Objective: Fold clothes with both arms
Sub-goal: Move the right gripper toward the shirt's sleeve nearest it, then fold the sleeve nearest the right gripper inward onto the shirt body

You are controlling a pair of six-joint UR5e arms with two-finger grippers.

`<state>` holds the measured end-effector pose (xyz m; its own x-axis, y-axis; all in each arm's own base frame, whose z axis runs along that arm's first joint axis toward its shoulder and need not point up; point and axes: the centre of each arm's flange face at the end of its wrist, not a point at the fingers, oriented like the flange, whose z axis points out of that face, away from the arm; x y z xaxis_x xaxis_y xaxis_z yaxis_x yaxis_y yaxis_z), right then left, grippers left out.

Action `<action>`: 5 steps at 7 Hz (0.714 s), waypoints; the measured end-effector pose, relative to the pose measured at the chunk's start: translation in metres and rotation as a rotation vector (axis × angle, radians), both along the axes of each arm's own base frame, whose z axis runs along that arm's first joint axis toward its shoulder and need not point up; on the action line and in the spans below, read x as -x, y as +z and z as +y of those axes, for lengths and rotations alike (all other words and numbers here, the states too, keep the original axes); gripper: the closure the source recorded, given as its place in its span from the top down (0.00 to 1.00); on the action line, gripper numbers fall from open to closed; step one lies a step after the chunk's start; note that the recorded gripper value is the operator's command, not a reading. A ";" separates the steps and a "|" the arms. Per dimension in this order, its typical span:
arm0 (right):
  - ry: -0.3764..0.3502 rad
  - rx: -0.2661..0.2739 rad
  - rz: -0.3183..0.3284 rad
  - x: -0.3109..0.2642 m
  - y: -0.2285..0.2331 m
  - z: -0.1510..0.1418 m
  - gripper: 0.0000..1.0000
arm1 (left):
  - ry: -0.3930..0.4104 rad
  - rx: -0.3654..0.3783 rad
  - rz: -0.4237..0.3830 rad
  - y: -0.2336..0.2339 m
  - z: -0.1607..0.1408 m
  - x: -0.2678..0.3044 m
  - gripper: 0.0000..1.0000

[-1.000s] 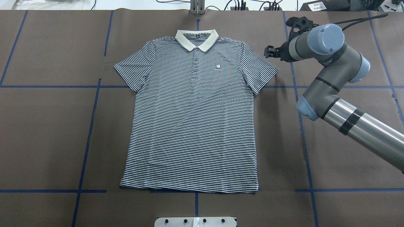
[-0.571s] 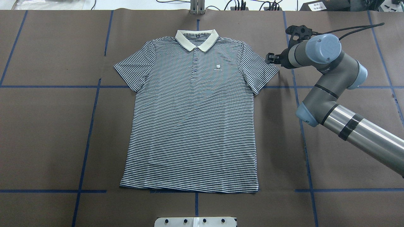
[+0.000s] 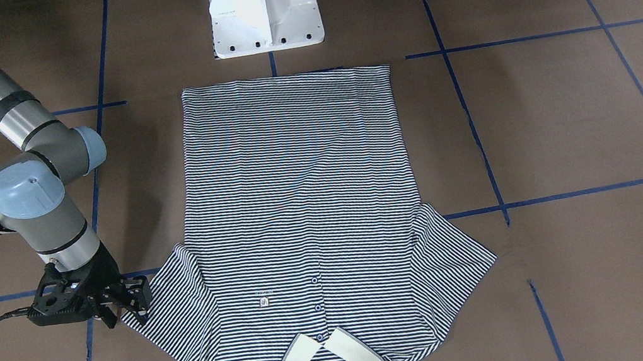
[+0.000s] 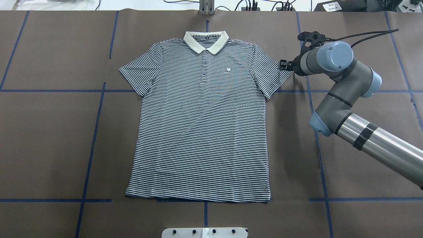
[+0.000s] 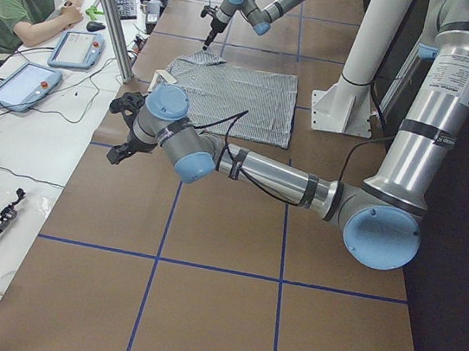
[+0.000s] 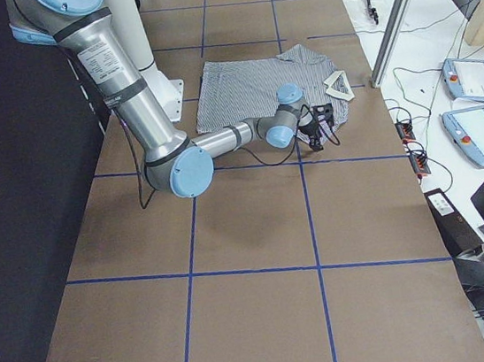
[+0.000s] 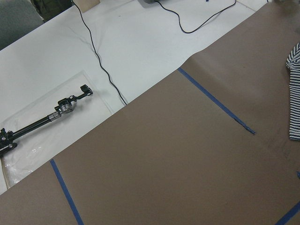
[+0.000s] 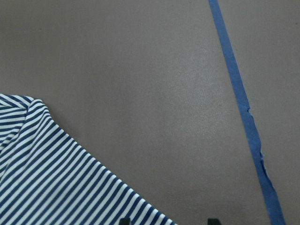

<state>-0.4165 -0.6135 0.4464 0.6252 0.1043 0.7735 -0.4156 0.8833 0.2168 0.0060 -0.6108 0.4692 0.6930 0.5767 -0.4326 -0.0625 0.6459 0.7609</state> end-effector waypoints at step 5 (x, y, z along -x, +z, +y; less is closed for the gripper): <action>-0.003 0.001 -0.002 0.004 -0.002 0.002 0.00 | 0.000 -0.001 0.000 -0.001 0.000 0.000 1.00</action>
